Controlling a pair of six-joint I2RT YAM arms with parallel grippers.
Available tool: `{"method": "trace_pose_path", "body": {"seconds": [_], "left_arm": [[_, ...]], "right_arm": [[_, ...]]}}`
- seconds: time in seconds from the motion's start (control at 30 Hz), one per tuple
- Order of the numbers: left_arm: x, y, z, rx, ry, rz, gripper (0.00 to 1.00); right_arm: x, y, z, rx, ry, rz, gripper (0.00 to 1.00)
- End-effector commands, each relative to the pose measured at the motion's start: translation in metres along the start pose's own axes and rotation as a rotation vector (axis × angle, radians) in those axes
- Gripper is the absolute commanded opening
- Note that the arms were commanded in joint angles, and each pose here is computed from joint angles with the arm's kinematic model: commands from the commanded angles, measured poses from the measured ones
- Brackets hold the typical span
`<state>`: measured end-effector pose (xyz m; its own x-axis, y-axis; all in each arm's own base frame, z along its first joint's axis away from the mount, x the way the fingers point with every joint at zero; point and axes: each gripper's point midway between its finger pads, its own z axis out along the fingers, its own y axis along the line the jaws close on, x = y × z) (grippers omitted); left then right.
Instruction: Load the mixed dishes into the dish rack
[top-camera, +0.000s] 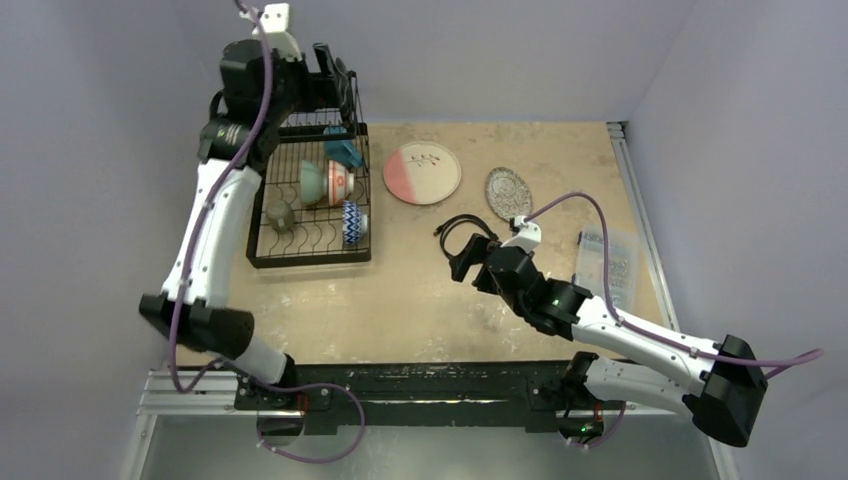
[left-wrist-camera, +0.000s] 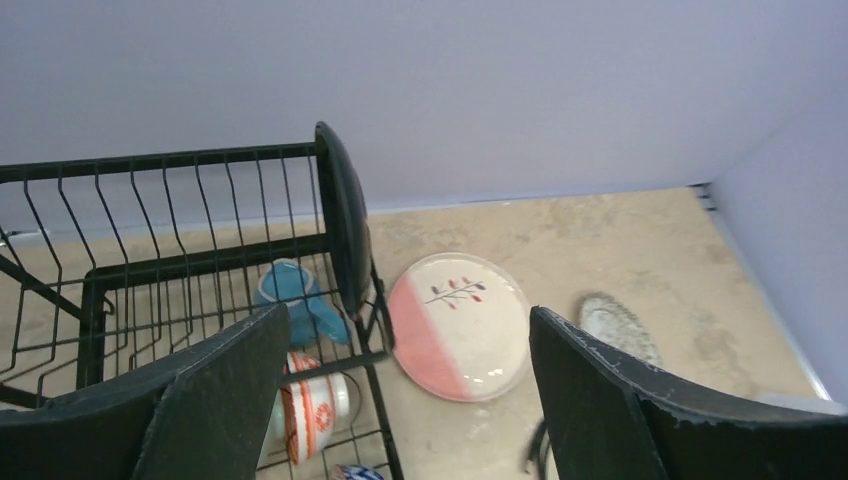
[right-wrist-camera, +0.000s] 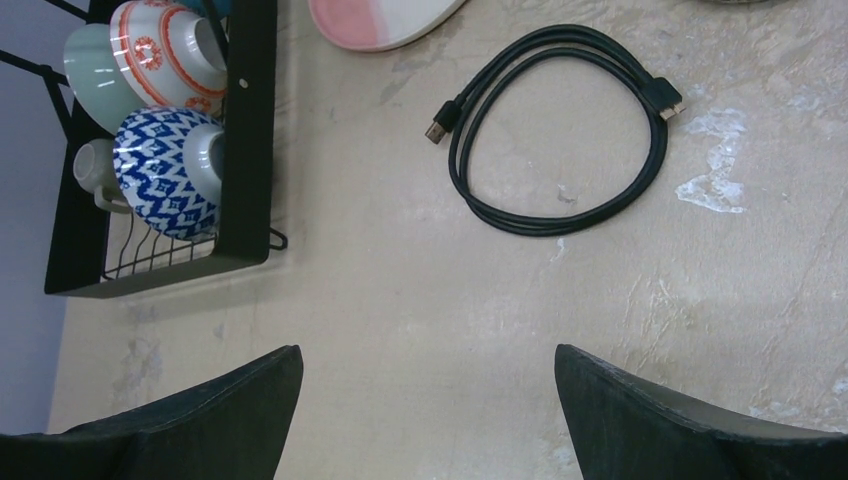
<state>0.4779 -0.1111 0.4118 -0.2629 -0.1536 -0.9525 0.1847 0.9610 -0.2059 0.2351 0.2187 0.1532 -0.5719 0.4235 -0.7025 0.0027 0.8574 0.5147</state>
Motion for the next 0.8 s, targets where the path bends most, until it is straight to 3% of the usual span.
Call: {"method": "trace_pose_path", "body": {"seconds": [0.0,0.17,0.37,0.57,0.77], "left_arm": [[-0.022,-0.030,-0.085,0.129,-0.093,-0.083,0.89],[0.043,-0.047,-0.130,0.264,-0.089,-0.104,0.87],[0.099,-0.062,-0.158,0.305,-0.190,0.158,0.84],[0.124,-0.078,-0.149,0.398,-0.108,0.140,0.82],[0.137,-0.097,-0.143,0.500,0.000,0.149,0.81]], "right_arm": [[0.003,0.007,0.007,-0.056,-0.019,-0.012,0.99],[0.012,0.010,0.011,-0.094,-0.004,-0.002,0.99],[0.027,0.003,0.015,-0.079,0.045,-0.012,0.99],[0.037,-0.003,0.021,-0.059,0.067,-0.004,0.99],[0.016,-0.020,0.023,0.084,0.009,-0.085,0.96]]}}
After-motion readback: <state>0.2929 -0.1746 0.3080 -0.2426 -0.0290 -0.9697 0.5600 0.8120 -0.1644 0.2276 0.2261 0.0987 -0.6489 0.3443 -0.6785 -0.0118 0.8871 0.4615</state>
